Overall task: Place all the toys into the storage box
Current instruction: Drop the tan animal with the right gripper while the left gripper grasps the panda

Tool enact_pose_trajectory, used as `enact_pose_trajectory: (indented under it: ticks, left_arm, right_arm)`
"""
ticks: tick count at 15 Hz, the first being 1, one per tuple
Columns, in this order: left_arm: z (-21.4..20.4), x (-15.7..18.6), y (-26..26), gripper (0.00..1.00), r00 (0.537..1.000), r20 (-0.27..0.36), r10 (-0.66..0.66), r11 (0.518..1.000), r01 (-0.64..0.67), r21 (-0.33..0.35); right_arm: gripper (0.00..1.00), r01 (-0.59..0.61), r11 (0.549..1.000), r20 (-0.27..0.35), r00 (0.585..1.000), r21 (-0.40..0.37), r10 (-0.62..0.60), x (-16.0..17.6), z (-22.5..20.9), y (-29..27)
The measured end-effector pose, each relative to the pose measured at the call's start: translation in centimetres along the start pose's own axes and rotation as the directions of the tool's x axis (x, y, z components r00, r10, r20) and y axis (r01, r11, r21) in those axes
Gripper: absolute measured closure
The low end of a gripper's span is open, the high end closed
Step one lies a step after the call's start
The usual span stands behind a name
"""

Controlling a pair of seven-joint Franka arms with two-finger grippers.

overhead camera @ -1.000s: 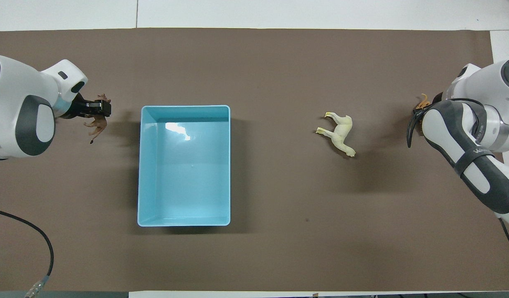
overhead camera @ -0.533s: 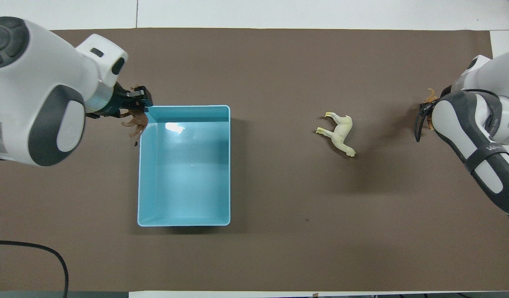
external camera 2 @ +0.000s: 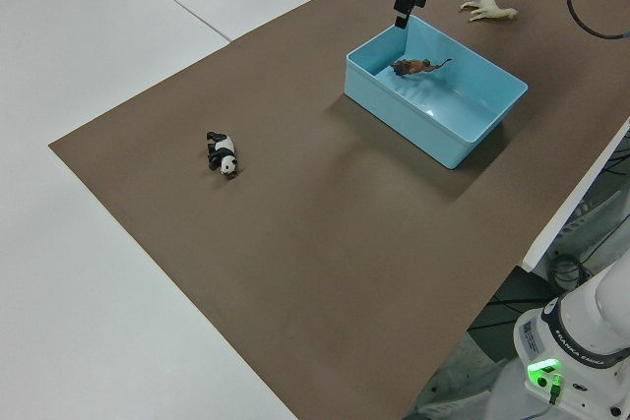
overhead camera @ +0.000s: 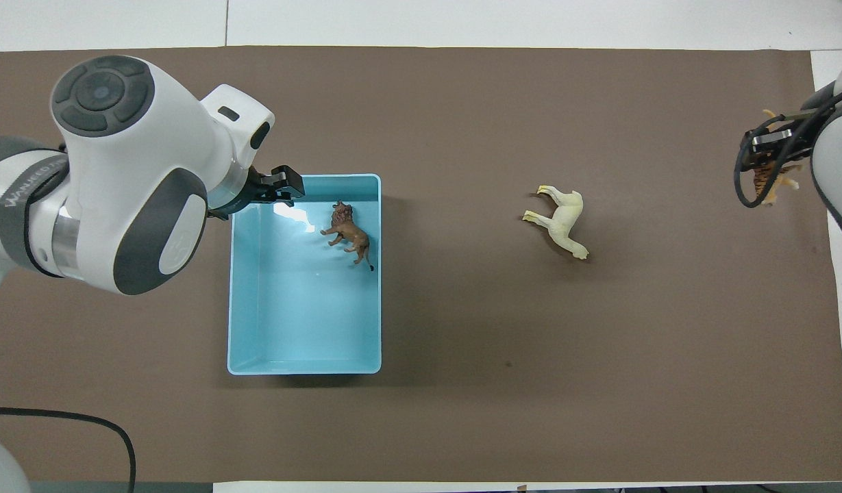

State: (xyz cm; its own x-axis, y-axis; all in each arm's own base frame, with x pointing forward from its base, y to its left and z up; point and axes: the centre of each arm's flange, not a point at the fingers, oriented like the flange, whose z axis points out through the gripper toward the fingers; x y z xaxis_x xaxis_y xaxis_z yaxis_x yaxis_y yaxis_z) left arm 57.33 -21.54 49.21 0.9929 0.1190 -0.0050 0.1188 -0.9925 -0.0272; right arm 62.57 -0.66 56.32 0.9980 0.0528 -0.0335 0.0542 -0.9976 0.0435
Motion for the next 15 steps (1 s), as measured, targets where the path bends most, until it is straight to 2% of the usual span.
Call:
enact_pose_trajectory:
  ticks: [2, 4, 7, 9, 12, 15]
  left_arm:
    - [-0.2, 2.3, -4.7, 0.00, 0.997, -0.024, 0.076, 0.997, -0.075, 0.034]
    - [-0.4, 5.4, -11.8, 0.00, 0.986, -0.073, 0.148, 0.989, -0.145, 0.038]
    - [1.1, 8.3, -22.7, 0.00, 0.954, -0.126, 0.273, 0.962, -0.266, 0.065]
    - [2.9, 9.6, -27.4, 0.00, 0.928, -0.145, 0.343, 0.939, -0.333, 0.089]
    - [6.8, 11.4, -32.3, 0.00, 0.904, -0.164, 0.396, 0.917, -0.381, 0.116]
    - [9.8, 12.7, -34.0, 0.00, 0.892, -0.148, 0.427, 0.903, -0.412, 0.122]
  right_arm:
    - [0.67, -0.079, 0.997, -0.010, 0.997, -0.001, 0.079, -0.1, -1.7, -6.7]
    - [0.67, -0.166, 0.986, -0.032, 0.986, 0.004, 0.166, -0.9, -2.7, -15.2]
    - [0.67, -0.245, 0.969, -0.059, 0.968, 0.025, 0.246, -3.9, -3.9, -27.5]
    - [0.67, -0.275, 0.960, -0.088, 0.956, 0.060, 0.279, -6.3, -3.9, -36.4]
    - [0.67, -0.270, 0.956, -0.115, 0.952, 0.111, 0.283, -9.2, -0.1, -48.3]
    - [0.67, -0.228, 0.967, -0.123, 0.963, 0.110, 0.241, -9.1, 5.5, -54.2]
